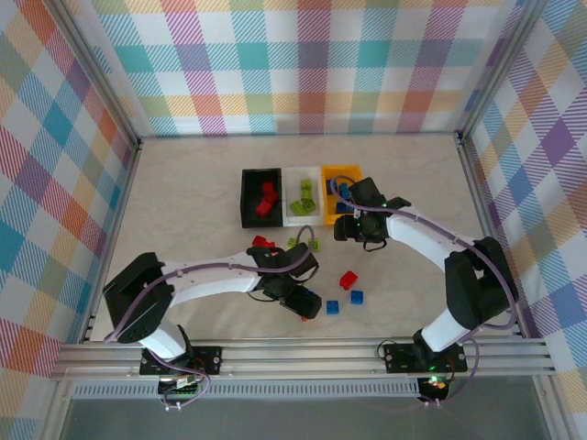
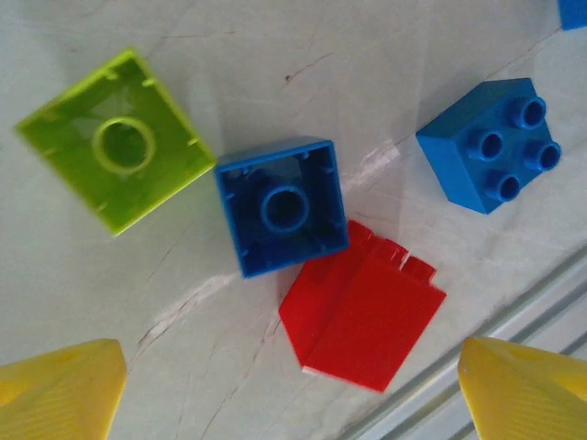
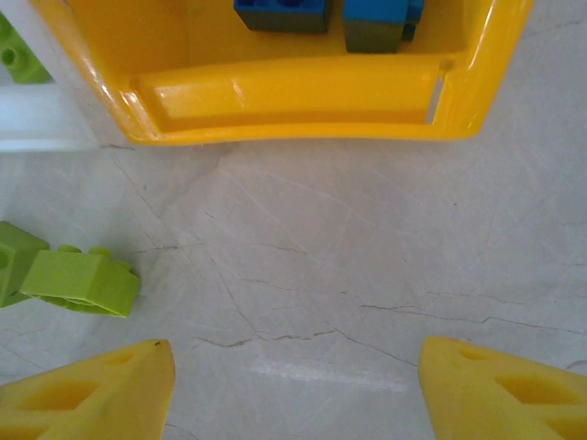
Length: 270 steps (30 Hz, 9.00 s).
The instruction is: Sort the legos into containers by color
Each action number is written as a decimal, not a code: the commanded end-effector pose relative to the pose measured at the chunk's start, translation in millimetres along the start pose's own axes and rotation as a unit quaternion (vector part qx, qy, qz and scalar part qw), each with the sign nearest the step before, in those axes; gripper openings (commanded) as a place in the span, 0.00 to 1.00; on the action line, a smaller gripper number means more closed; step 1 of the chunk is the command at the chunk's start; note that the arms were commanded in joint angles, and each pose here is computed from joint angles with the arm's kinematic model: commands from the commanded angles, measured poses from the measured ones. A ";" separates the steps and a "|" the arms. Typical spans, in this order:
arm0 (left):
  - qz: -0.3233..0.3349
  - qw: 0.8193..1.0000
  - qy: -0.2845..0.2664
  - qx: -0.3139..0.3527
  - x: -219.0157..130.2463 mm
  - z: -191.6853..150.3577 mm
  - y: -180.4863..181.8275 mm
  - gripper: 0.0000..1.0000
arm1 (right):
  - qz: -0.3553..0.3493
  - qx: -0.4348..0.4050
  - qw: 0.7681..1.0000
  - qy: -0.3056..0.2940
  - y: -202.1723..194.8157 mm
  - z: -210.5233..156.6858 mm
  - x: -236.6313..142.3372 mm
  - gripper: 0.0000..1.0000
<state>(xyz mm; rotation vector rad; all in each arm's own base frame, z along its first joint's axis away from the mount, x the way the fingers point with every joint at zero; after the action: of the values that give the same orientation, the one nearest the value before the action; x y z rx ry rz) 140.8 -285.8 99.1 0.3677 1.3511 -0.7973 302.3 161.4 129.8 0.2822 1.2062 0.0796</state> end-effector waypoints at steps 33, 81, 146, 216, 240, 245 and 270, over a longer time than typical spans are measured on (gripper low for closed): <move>0.022 1.000 -0.020 -0.004 -25.9 4.3 15.7 0.42 | 0.018 0.032 0.999 -0.034 -9.4 20.0 -9.4 0.72; 0.075 0.994 -0.008 -0.076 -23.7 -0.7 61.3 0.29 | 0.023 0.033 0.998 -0.040 -8.5 22.8 -12.2 0.72; 0.113 0.890 -0.261 -0.356 -107.3 -34.2 156.6 1.00 | 0.017 -0.102 0.993 0.051 87.3 -29.9 69.1 0.59; 0.079 0.908 -0.211 -0.354 -78.3 -49.4 152.9 1.00 | -0.028 -0.027 0.989 0.140 -1.2 -107.9 16.9 0.73; 0.097 0.907 -0.193 -0.360 -76.0 -60.8 157.1 1.00 | 0.066 -0.103 0.990 0.065 55.9 -67.3 -16.4 0.44; 0.104 0.904 -0.185 -0.370 -72.9 -67.6 158.7 1.00 | 0.125 -0.125 0.984 0.019 118.5 -13.7 -29.7 0.44; 0.087 0.909 -0.182 -0.364 -75.0 -67.3 154.4 1.00 | 0.161 -0.162 0.973 -0.017 235.0 82.9 13.0 0.70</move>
<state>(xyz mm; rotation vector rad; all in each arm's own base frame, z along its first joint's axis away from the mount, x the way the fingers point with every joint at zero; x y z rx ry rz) 198.9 -113.4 117.9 -0.2346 1.1452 -0.1423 411.8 379.3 183.2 0.2041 1.1139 0.5296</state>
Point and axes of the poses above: each hand's point on the last joint's axis, 136 mm out from that joint toward the fingers, its own x axis out along the fingers, its own y axis along the line the jaws close on, z = x × y, the point moved 5 cm from there along -x, back along the fingers, and after that the axes turned 10 degrees about x, right-handed, at the moved point
